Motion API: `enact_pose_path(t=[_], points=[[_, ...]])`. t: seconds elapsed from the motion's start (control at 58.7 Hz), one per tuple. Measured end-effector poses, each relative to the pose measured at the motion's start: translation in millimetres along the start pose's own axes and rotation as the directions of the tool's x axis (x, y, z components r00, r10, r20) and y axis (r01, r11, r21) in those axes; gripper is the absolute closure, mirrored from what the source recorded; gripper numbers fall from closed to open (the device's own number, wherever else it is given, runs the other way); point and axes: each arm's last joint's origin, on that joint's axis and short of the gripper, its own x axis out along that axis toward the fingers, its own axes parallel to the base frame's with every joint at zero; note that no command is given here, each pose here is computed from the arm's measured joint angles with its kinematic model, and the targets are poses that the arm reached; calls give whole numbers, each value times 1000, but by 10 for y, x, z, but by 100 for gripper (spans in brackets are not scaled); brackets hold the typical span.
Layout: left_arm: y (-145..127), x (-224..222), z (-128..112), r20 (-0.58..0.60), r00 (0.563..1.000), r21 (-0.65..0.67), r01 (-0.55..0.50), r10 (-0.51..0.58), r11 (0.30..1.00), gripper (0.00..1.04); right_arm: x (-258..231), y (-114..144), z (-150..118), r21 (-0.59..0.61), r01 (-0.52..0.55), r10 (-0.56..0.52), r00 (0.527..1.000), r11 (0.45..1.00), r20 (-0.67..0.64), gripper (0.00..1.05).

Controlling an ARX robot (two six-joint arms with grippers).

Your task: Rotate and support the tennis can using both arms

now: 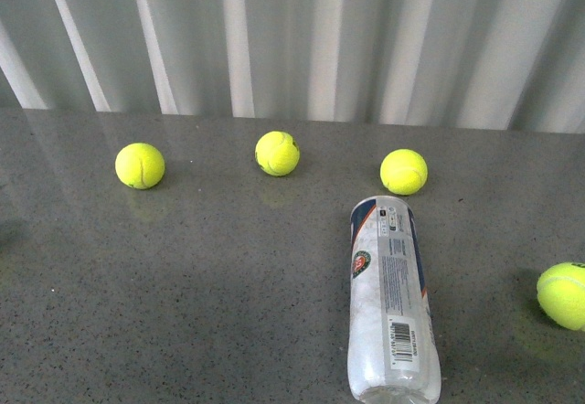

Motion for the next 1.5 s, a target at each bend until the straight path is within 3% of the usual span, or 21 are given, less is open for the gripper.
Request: enact_pose_path(t=[0.869, 0.903, 0.938, 1.006, 1.125, 1.261, 1.364, 1.5], points=[[0, 0, 0, 0, 1000, 0, 0, 0, 1000, 7, 0, 0, 0, 0, 0, 0, 1000, 1000, 0, 7], [0, 0, 0, 0, 1000, 0, 0, 0, 1000, 7, 1, 3, -4, -30, 24, -25, 998, 999, -57, 7], [0, 0, 0, 0, 1000, 0, 0, 0, 1000, 7, -3, 13, 31, -105, 58, -79, 975, 993, -206, 7], [0, 0, 0, 0, 1000, 0, 0, 0, 1000, 7, 27, 53, 189, -229, -11, -87, 907, 973, -412, 7], [0, 0, 0, 0, 1000, 0, 0, 0, 1000, 7, 220, 21, 629, -177, -26, -40, 932, 984, -360, 7], [0, 0, 0, 0, 1000, 0, -1, 1, 1000, 7, 692, -199, 1089, -75, 151, -166, 946, 986, -279, 7], [0, 0, 0, 0, 1000, 0, 0, 0, 1000, 7, 1176, -267, 1101, 29, 199, -172, 902, 979, -396, 7], [0, 0, -1, -1, 1000, 0, 0, 0, 1000, 7, 1771, -121, 834, 97, 184, -93, 805, 978, -586, 7]])
